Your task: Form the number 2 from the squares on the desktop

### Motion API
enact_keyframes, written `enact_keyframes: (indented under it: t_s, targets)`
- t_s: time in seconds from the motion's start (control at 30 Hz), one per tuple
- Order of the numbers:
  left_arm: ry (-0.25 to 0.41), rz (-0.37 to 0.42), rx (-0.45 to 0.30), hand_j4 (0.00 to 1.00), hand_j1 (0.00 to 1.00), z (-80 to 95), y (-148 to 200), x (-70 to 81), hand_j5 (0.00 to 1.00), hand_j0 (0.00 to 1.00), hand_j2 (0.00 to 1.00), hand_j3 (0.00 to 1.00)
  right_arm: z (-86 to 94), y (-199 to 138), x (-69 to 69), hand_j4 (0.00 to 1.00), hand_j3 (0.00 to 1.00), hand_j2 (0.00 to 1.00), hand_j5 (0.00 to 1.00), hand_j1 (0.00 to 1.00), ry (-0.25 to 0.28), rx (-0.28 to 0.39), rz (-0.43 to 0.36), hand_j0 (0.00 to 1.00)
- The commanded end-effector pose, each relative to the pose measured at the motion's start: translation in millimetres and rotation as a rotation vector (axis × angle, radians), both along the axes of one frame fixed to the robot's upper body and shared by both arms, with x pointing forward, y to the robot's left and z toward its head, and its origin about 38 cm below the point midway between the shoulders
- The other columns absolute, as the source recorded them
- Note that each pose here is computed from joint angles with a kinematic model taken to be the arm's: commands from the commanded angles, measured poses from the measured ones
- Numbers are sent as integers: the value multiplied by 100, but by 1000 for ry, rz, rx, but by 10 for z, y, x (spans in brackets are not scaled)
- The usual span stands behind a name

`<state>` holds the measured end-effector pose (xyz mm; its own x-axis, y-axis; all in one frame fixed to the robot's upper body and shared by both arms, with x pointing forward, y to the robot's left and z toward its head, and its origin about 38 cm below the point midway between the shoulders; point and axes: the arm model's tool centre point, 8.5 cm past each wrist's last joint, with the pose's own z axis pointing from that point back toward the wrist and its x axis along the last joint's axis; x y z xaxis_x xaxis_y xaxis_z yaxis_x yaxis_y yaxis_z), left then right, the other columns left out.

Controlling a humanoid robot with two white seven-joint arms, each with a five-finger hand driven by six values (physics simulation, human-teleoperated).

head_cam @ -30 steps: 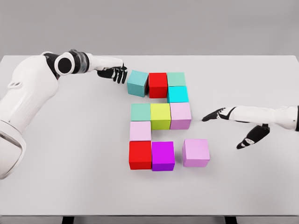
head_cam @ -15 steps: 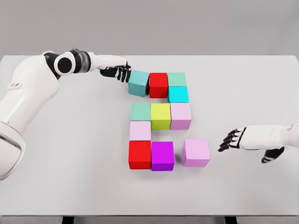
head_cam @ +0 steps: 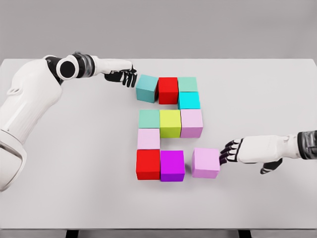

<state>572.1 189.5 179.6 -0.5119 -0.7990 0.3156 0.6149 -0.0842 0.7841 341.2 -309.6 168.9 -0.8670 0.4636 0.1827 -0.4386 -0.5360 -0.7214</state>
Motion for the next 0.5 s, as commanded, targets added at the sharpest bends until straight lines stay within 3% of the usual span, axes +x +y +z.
enact_keyframes:
  t_s: [0.0,0.23,0.33,0.47]
  targets:
    - [4,19,-3,29,29,5,13,10,29,29,29,29,14,44,-20,100,100,100,100,100,1,11,10,100]
    - [-3,31,-12,30,30,53,137,12,30,30,30,30,46,83,-24,100,100,100,100,100,-8,17,22,100]
    - [-33,-1,-42,30,30,178,103,-19,30,30,30,30,32,41,-6,100,100,100,100,100,-5,11,9,100]
    - [-19,7,-54,34,34,116,188,-55,34,34,34,34,29,2,15,100,100,100,100,100,-5,6,-4,100]
